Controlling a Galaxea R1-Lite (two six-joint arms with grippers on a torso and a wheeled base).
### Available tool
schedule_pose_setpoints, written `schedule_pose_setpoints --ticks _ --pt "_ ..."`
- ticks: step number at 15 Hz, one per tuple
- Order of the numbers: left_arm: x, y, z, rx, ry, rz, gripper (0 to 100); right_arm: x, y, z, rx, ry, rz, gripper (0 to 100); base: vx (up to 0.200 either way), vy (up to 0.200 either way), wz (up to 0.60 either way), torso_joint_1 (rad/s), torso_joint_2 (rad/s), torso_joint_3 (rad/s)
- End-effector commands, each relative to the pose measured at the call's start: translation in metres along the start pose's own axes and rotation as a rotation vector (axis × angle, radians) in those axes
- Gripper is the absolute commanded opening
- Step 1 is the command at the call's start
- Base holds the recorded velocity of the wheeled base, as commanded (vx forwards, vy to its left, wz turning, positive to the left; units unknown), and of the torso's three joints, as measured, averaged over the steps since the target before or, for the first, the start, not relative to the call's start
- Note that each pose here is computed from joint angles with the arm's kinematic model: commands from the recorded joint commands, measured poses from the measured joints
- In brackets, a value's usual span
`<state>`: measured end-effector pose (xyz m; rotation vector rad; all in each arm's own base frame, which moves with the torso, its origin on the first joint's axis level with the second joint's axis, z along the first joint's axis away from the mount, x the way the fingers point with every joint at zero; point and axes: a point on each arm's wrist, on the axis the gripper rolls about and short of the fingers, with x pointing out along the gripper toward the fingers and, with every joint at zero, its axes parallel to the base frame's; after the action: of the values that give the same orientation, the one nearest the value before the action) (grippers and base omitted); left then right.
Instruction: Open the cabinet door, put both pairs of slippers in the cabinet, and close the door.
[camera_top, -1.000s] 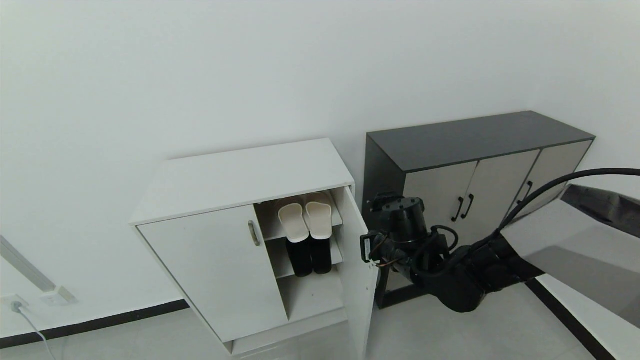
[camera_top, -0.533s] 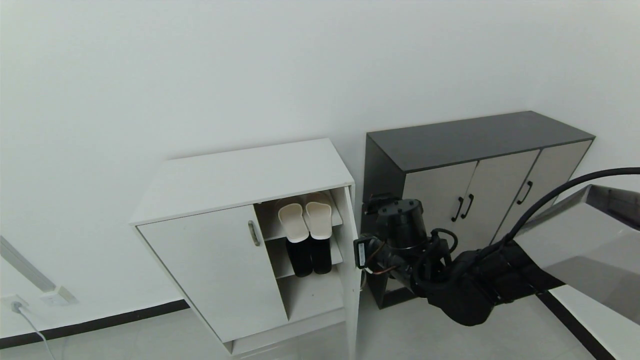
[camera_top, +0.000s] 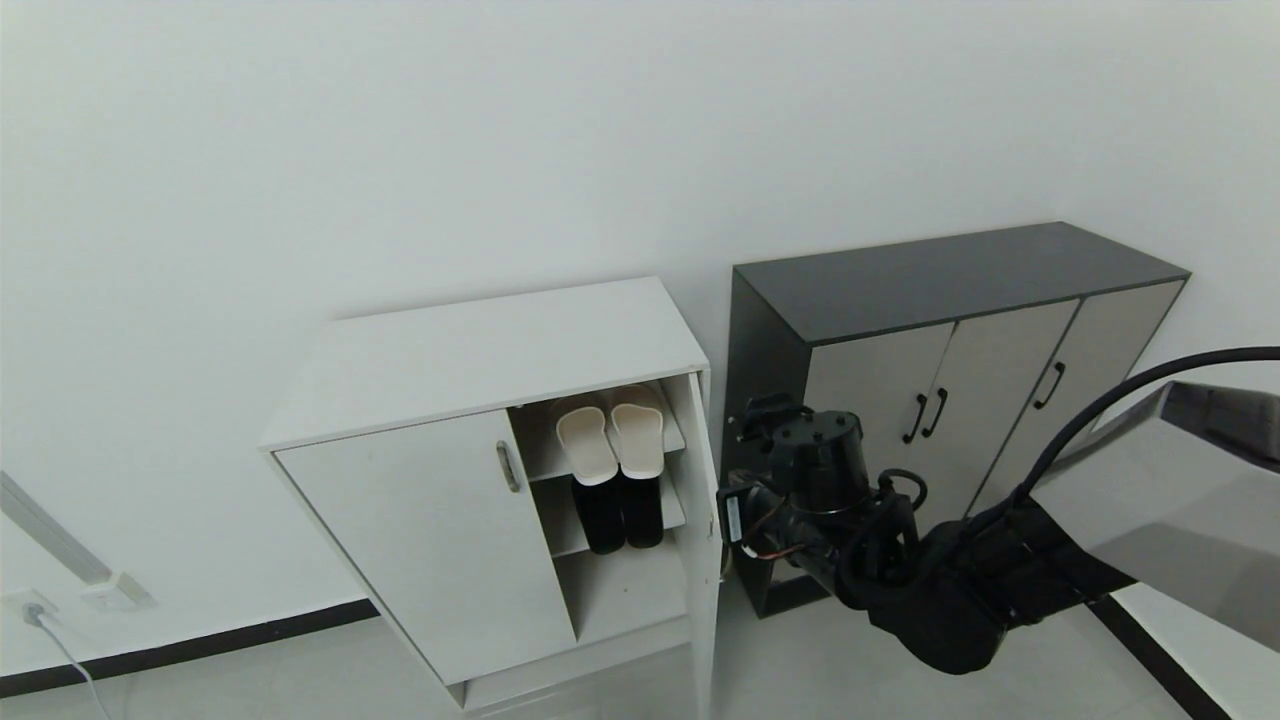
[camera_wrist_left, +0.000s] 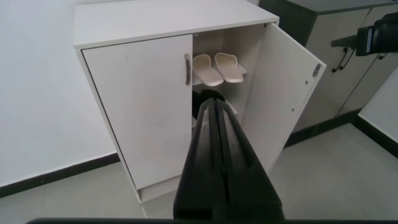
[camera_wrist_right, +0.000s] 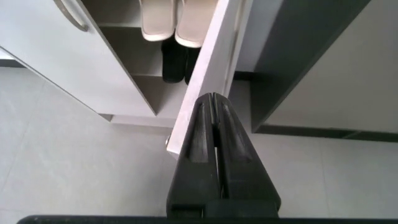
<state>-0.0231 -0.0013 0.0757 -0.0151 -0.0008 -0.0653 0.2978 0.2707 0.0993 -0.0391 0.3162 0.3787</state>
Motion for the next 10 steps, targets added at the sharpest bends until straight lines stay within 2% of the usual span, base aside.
schedule_pose_setpoints --ticks 1,7,10 --pt "0.0 0.0 0.0 0.0 0.001 -0.001 0 0.003 -0.004 -0.005 0.001 0.015 -0.007 0 0.0 0.0 0.0 0.0 0.0 0.0" --pt "0.0 0.0 0.0 0.0 0.001 -0.001 0 0.034 -0.012 -0.029 0.004 0.049 -0.011 0 0.0 0.0 0.0 0.0 0.0 0.0" --pt "0.0 0.0 0.0 0.0 0.001 -0.001 0 0.035 0.003 -0.027 0.003 0.036 0.032 0 0.0 0.0 0.0 0.0 0.0 0.0"
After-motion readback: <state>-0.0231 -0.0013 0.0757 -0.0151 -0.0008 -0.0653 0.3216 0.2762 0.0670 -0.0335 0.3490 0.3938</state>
